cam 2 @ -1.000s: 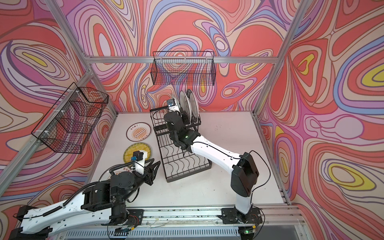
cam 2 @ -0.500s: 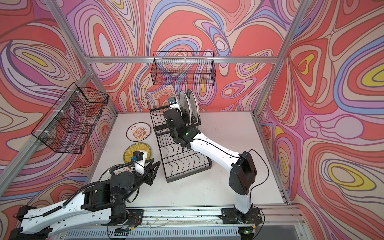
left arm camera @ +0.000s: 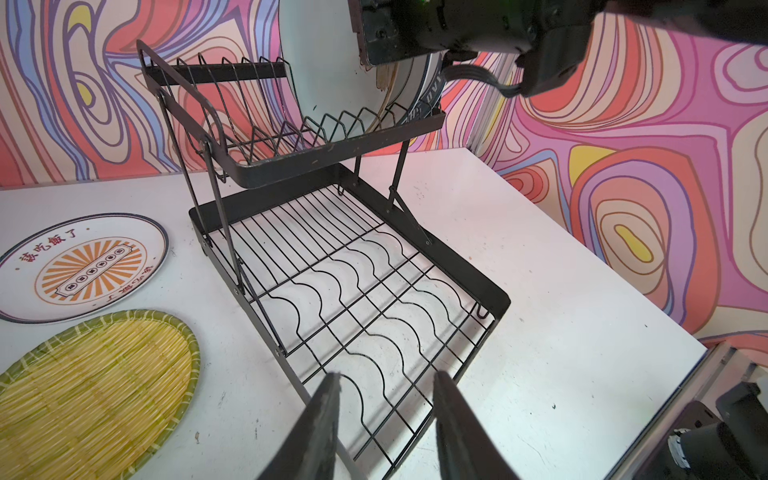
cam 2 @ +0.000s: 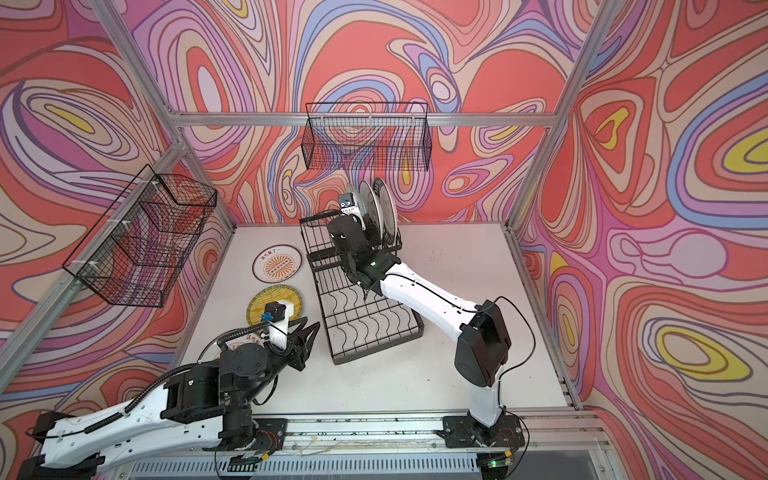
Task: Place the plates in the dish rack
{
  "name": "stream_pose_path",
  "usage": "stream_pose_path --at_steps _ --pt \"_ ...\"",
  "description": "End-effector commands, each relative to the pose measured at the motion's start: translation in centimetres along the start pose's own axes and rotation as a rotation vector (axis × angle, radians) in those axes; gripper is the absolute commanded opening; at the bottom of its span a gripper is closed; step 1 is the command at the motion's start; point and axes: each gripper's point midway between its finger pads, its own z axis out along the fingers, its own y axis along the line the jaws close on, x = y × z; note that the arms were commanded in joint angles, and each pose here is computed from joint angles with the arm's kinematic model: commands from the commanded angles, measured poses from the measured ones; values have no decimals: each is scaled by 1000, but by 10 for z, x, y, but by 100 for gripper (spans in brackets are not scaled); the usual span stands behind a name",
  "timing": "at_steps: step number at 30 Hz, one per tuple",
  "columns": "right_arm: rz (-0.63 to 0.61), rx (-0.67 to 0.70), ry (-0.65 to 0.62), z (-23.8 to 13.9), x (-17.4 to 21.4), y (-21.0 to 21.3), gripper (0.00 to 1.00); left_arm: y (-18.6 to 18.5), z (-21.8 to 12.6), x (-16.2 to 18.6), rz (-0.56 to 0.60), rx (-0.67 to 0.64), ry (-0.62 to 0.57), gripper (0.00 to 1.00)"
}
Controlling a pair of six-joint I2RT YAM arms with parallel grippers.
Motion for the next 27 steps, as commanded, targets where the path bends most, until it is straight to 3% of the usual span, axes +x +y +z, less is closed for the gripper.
stream_pose_path --at_steps 1,10,19,27 --pt "9 -9 -26 1 -15 0 35 4 0 6 7 -19 13 40" --pt "45 -44 -80 -13 -39 -8 45 4 2 8 9 -24 16 41" --pt "109 -126 -128 -40 -59 -24 49 3 3 7 12 -28 19 42" --pt "144 -422 -169 -80 -71 -7 59 8 3 6 4 -59 22 42"
